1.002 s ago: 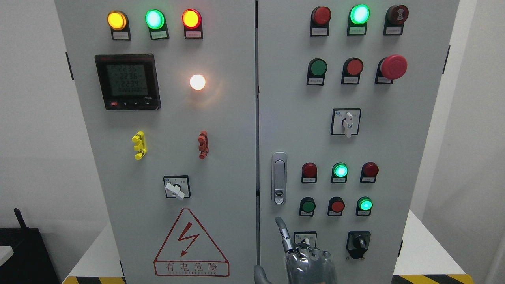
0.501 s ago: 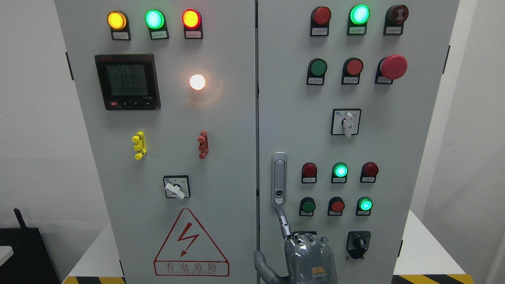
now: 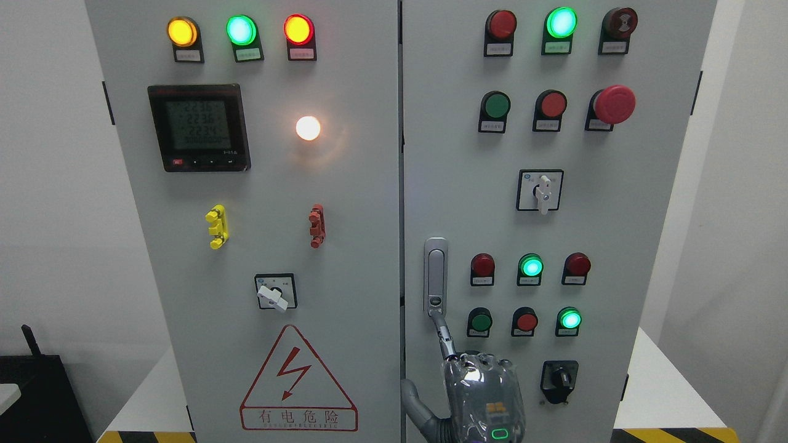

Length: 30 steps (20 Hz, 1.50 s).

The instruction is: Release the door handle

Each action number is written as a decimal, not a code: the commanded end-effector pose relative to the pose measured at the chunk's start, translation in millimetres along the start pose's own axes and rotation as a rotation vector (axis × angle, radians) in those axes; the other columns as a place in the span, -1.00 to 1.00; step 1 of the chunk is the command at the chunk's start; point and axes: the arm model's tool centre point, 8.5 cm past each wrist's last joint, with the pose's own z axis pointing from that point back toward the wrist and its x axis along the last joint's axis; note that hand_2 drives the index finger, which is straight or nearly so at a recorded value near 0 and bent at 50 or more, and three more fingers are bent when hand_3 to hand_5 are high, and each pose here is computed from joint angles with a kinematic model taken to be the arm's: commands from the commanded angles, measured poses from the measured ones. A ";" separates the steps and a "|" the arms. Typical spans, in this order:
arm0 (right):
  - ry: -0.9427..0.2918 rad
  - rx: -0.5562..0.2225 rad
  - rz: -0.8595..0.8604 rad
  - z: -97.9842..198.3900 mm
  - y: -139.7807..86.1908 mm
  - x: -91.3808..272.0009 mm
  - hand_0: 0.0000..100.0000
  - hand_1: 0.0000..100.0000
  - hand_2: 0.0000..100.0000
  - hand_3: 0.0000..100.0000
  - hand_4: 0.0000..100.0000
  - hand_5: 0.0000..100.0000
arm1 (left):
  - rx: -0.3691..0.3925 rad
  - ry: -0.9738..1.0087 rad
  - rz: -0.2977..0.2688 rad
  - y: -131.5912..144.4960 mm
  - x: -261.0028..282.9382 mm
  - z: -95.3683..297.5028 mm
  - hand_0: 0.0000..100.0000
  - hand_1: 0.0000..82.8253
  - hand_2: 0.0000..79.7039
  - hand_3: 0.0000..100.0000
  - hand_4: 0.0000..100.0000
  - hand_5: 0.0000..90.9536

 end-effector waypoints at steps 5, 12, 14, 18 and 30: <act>0.011 0.017 0.005 -2.3 5.6 -4.1 -0.32 -0.43 -1.00 1.00 0.87 1.00 | -0.003 -0.026 0.014 -2.0 16.7 -0.3 -0.76 -0.06 -1.00 -1.00 -1.00 -1.00; 0.017 0.038 0.006 -1.1 8.0 -4.3 -0.32 -0.43 -1.00 1.00 0.90 1.00 | -0.003 -0.026 0.014 -2.0 16.7 -0.3 -0.76 -0.06 -1.00 -1.00 -1.00 -1.00; 0.018 0.046 0.006 -1.1 8.7 -4.5 -0.32 -0.43 -1.00 1.00 0.92 1.00 | -0.004 -0.026 0.014 -3.0 16.6 -0.3 -0.76 -0.06 -1.00 -1.00 -1.00 -1.00; 0.016 0.049 0.005 -0.5 9.3 -3.9 -0.32 -0.43 -1.00 1.00 0.98 1.00 | -0.003 -0.026 0.014 -2.0 16.7 -0.3 -0.76 -0.06 -1.00 -1.00 -1.00 -1.00; 0.017 0.050 0.005 -0.5 9.4 -4.0 -0.31 -0.43 -1.00 1.00 1.00 1.00 | -0.003 -0.026 0.014 -2.0 16.7 -0.3 -0.76 -0.06 -1.00 -1.00 -1.00 -1.00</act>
